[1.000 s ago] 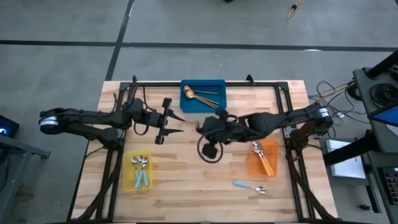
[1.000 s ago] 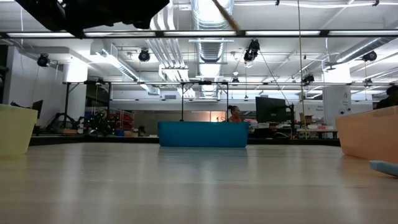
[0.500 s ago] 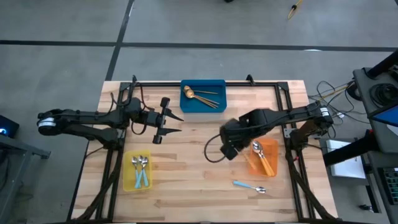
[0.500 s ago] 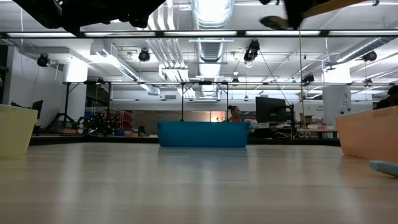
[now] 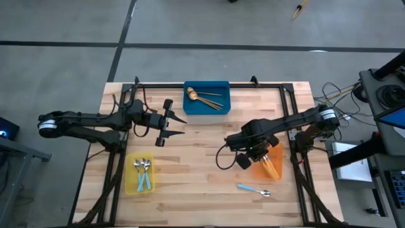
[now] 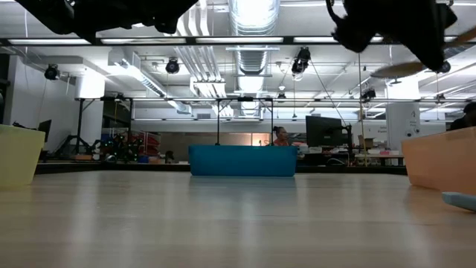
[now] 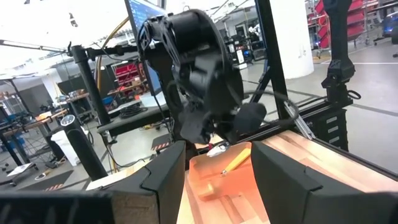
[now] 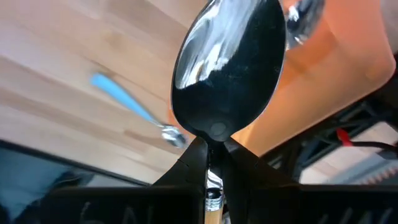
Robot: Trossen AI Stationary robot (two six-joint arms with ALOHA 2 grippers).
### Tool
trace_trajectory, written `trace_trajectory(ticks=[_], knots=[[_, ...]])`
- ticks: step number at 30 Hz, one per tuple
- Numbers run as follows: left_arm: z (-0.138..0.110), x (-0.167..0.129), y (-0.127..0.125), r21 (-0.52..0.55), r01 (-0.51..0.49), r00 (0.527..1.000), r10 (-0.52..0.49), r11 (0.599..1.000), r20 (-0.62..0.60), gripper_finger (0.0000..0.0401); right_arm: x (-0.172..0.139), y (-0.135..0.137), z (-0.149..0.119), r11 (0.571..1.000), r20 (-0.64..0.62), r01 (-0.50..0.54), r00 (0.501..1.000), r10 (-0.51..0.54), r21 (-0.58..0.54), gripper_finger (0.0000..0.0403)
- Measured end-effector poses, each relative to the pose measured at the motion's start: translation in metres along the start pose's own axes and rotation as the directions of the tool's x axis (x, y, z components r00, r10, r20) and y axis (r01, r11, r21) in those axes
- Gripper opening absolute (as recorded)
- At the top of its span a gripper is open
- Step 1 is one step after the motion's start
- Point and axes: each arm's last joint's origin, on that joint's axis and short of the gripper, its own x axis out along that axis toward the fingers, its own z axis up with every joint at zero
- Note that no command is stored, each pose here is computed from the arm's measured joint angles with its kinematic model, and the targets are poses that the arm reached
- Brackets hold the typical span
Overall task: Sort silverware by color (type)
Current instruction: Put the orange spoon into the orange bin
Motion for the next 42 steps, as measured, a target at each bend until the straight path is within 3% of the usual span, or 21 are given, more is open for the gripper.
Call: trace_trajectory(ticks=[5,10,17,23,32,42], knots=[[0.0,0.0,0.0,-0.002,0.0,1.0,0.0,1.0,-0.001,0.0165,0.024,-0.009,0.002,0.999,-0.082,0.048,0.995,-0.049,-0.008,0.0015],[0.0,0.0,0.0,-0.003,0.0,1.0,0.0,1.0,-0.002,0.0165,0.043,-0.024,0.001,1.0,-0.097,0.004,0.995,-0.003,0.004,0.0015],[0.0,0.0,0.0,-0.004,0.001,1.0,-0.001,1.0,-0.005,0.0165,0.061,-0.052,-0.007,0.98,-0.065,-0.086,0.993,0.099,0.179,0.0015],[0.0,0.0,0.0,-0.002,0.0,1.0,0.0,1.0,0.0,0.0165,0.075,-0.073,-0.012,0.945,-0.073,-0.054,0.994,0.081,0.322,0.0015],[0.0,0.0,0.0,0.0,-0.001,1.0,0.001,1.0,0.002,0.0165,0.085,-0.072,-0.002,0.944,-0.046,-0.11,0.99,0.13,0.31,0.0015],[0.001,0.0,0.0,0.0,-0.001,1.0,0.001,1.0,0.002,0.0165,0.092,-0.072,0.017,0.957,-0.05,-0.073,0.995,0.09,0.281,0.0015]])
